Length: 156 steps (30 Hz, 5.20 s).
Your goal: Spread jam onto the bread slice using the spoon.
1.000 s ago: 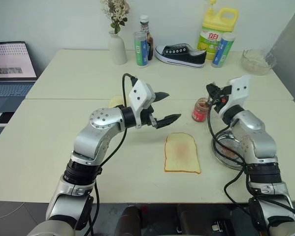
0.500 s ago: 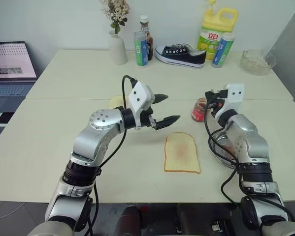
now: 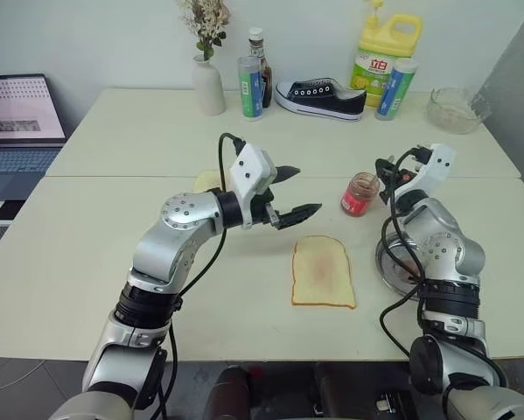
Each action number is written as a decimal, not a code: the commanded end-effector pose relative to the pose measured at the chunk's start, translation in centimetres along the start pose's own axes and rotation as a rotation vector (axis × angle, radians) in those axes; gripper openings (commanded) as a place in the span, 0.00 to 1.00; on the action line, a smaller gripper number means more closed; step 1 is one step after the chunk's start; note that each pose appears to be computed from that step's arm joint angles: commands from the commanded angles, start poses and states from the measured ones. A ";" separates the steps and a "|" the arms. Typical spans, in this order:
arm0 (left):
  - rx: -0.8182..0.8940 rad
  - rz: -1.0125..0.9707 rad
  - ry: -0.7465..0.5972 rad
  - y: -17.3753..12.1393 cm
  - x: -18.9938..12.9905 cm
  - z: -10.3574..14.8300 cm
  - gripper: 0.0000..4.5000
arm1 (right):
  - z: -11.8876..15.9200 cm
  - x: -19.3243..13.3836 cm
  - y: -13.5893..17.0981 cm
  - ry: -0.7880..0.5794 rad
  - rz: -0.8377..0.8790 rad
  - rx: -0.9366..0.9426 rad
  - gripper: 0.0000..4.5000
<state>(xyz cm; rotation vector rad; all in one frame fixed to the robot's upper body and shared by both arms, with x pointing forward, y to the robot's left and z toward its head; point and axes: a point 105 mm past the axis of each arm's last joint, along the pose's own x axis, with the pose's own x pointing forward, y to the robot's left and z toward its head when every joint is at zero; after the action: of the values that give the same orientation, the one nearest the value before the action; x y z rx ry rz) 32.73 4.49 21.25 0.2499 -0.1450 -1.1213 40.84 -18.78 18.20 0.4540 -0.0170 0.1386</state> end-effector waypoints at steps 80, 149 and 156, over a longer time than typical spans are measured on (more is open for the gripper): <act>0.028 -0.404 0.195 -6.0 -6.8 -3.2 0.94 | -5.7 -10.2 10.1 0.223 0.644 -0.490 0.01; 0.032 -0.411 0.187 -6.4 -6.5 -3.1 0.94 | -5.9 -8.0 8.9 0.437 0.415 0.317 0.01; 0.013 -0.429 0.223 -7.0 -7.5 -3.5 0.94 | -8.8 -8.7 7.3 0.524 0.385 0.258 0.01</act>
<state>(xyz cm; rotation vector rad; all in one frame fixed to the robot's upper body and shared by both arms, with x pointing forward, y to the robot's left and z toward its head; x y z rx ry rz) 24.64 8.80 15.09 0.4050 0.1493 -1.4997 31.19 -9.40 12.14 0.6758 0.4801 0.6178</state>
